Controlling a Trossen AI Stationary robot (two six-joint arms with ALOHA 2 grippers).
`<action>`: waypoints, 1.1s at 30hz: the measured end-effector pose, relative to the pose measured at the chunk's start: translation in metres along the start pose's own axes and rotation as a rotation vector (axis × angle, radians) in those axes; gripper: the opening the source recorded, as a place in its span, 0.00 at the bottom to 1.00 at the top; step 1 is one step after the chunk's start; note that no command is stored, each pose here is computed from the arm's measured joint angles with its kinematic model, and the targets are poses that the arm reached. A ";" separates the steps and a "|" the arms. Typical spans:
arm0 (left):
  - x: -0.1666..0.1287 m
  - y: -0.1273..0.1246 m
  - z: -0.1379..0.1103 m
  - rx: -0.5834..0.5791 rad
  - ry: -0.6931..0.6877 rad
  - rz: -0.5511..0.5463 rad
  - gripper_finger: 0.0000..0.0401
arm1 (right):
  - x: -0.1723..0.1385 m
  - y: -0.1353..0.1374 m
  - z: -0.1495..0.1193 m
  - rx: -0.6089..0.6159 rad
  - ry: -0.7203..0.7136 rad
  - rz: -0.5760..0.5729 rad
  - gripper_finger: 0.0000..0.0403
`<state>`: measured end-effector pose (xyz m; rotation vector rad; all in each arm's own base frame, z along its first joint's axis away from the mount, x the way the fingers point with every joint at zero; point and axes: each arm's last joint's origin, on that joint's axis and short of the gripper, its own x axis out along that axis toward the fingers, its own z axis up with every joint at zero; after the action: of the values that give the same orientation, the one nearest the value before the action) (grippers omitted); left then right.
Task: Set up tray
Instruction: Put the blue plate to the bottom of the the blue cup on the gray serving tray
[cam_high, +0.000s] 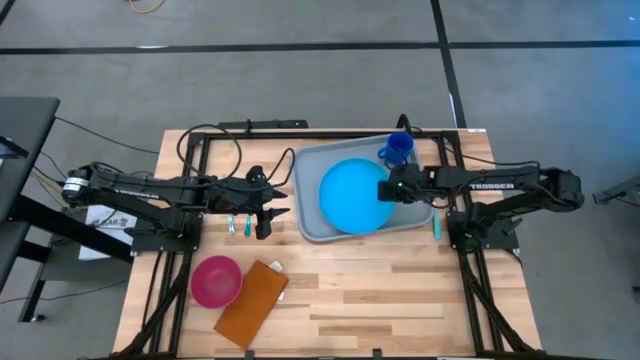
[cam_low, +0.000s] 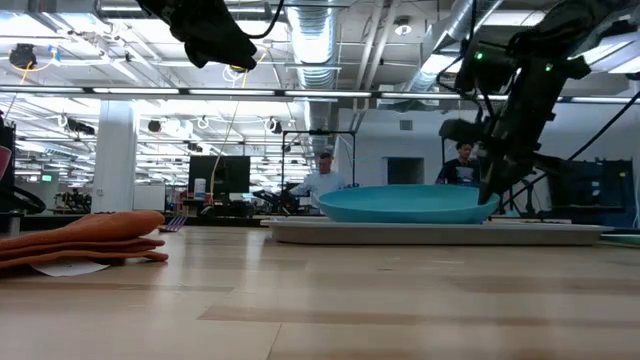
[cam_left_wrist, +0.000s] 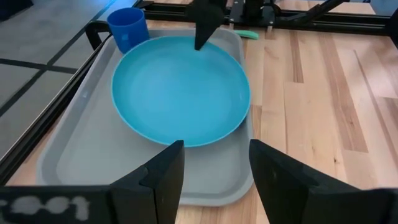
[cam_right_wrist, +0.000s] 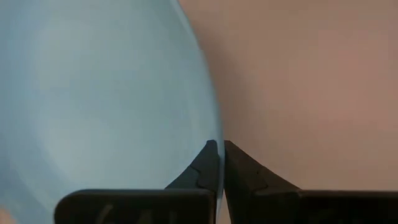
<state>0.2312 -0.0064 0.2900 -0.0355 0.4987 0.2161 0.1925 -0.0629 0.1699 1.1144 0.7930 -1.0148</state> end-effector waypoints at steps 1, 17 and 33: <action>0.000 0.000 0.000 0.001 0.001 0.000 0.43 | 0.004 0.001 0.000 0.003 0.005 -0.010 0.01; 0.000 0.000 -0.001 0.005 0.009 0.001 0.43 | 0.025 0.014 -0.001 -0.129 0.059 0.067 0.19; 0.000 0.001 -0.007 0.002 0.075 0.009 0.43 | -0.029 0.042 0.010 -0.407 0.022 0.318 0.33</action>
<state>0.2273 -0.0062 0.2836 -0.0395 0.5740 0.2241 0.2214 -0.0607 0.2130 0.8641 0.7688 -0.5438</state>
